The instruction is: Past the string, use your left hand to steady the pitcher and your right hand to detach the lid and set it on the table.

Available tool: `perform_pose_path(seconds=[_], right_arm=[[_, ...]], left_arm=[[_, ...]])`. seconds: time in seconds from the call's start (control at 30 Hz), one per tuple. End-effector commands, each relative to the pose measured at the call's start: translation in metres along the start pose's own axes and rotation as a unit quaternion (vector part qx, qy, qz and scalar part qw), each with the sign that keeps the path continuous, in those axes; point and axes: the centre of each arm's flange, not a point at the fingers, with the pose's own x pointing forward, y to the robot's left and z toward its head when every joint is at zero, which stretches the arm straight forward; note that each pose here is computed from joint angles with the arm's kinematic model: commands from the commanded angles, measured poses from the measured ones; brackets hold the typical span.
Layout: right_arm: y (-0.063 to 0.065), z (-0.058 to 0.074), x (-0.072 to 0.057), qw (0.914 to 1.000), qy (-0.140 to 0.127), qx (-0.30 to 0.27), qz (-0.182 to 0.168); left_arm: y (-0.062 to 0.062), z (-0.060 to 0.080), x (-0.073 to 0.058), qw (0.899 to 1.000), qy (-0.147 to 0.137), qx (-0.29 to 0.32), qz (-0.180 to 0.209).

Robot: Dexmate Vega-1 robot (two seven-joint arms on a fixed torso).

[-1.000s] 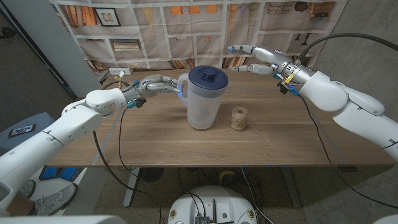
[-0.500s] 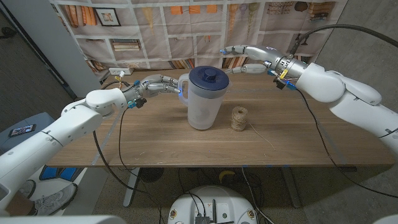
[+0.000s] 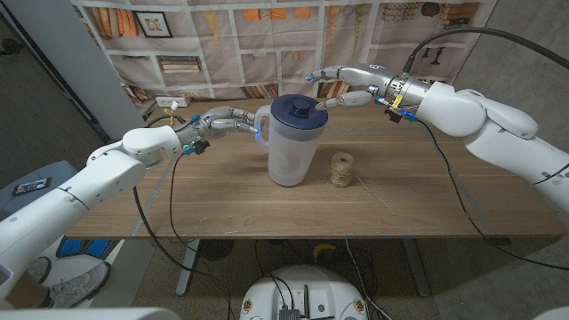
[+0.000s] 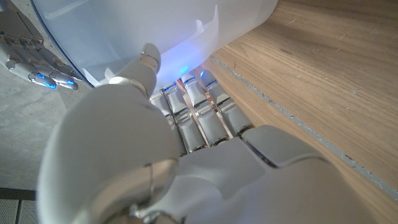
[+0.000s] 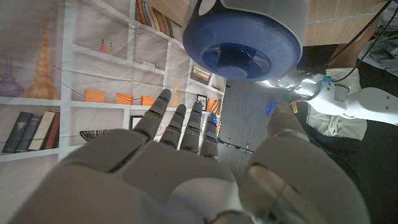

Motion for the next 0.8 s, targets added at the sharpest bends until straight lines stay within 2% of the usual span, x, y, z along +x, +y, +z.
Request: perform_pose_path(seconds=[0.03,0.17,0.23,0.27,0.3,0.8], right_arm=[[0.000,0.003,0.018,0.9988,-0.010,-0.037,0.029],[0.001,0.002,0.024,0.9981,-0.010,-0.044,0.042],[0.001,0.002,0.027,0.9975,0.001,-0.050,0.051],[0.002,0.001,0.028,0.9939,0.001,-0.089,0.066],[0.002,0.001,0.029,0.9933,0.001,-0.095,0.066],[-0.003,0.000,0.046,0.9887,-0.016,-0.099,0.111]], left_arm=[[-0.001,0.002,-0.001,1.000,0.004,0.001,-0.003],[-0.001,0.002,-0.002,1.000,0.005,0.001,-0.003],[-0.001,0.002,-0.002,1.000,0.004,0.001,-0.003],[-0.001,0.002,-0.002,1.000,0.005,0.001,-0.004],[-0.001,0.002,-0.002,1.000,0.005,0.001,-0.004],[0.000,0.003,0.000,1.000,0.007,0.001,-0.007]])
